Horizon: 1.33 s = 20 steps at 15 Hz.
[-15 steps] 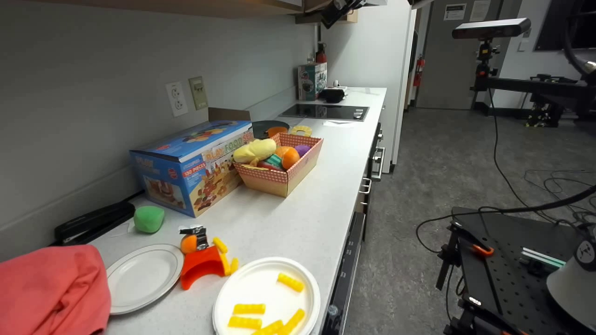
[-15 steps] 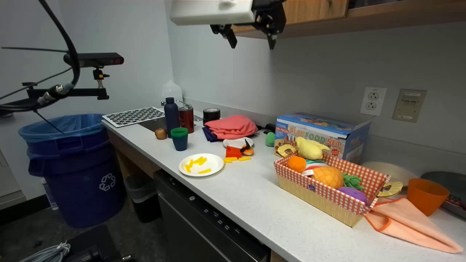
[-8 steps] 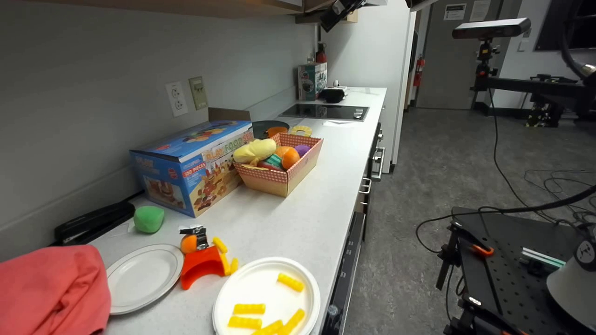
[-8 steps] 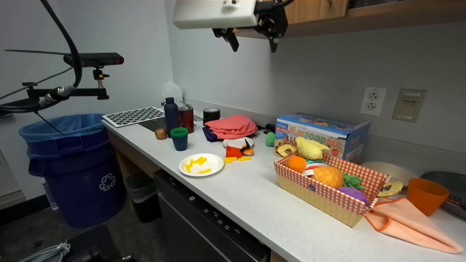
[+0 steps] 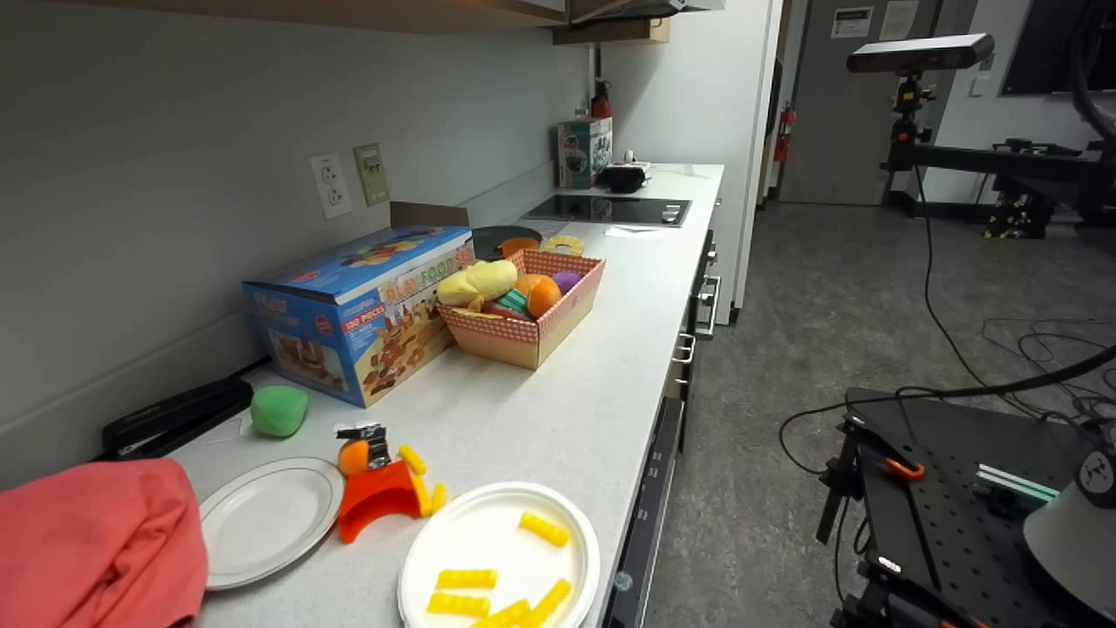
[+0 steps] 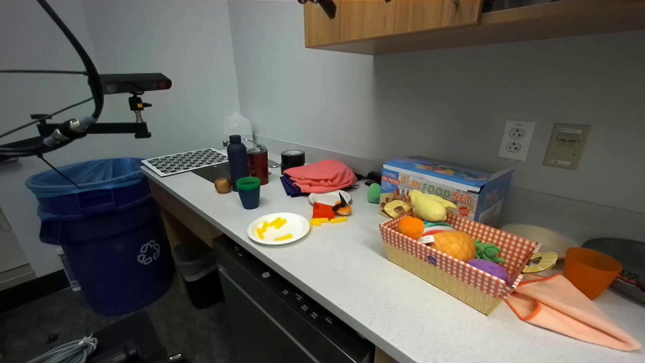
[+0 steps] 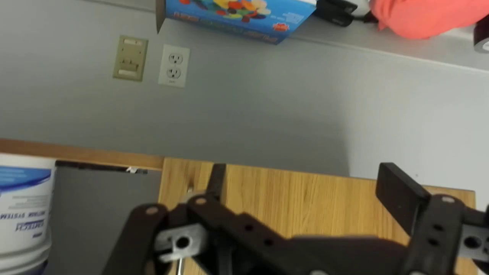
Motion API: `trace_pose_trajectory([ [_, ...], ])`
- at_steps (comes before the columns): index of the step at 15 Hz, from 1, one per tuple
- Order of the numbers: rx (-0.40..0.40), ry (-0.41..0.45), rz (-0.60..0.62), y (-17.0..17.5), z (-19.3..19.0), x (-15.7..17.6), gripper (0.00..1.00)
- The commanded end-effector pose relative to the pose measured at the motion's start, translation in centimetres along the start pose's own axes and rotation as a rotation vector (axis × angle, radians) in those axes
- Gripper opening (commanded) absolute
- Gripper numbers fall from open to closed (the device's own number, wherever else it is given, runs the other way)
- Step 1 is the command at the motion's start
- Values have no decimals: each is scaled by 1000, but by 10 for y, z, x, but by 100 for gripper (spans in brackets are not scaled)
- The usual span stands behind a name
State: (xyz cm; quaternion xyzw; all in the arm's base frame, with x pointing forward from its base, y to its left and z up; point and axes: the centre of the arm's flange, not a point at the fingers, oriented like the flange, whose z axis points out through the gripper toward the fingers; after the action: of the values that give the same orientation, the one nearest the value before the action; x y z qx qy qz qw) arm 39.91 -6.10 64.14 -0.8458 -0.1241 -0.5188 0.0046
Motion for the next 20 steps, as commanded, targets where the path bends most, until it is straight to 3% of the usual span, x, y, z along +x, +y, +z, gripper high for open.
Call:
trace_pose_trajectory([
  [1, -70, 104, -1, 3, -23, 13, 100],
  [8, -163, 217, -11, 12, -34, 25, 100],
  [16, -244, 247, 42, 28, -32, 17, 100],
  [20, -248, 244, 45, 31, -29, 18, 100],
])
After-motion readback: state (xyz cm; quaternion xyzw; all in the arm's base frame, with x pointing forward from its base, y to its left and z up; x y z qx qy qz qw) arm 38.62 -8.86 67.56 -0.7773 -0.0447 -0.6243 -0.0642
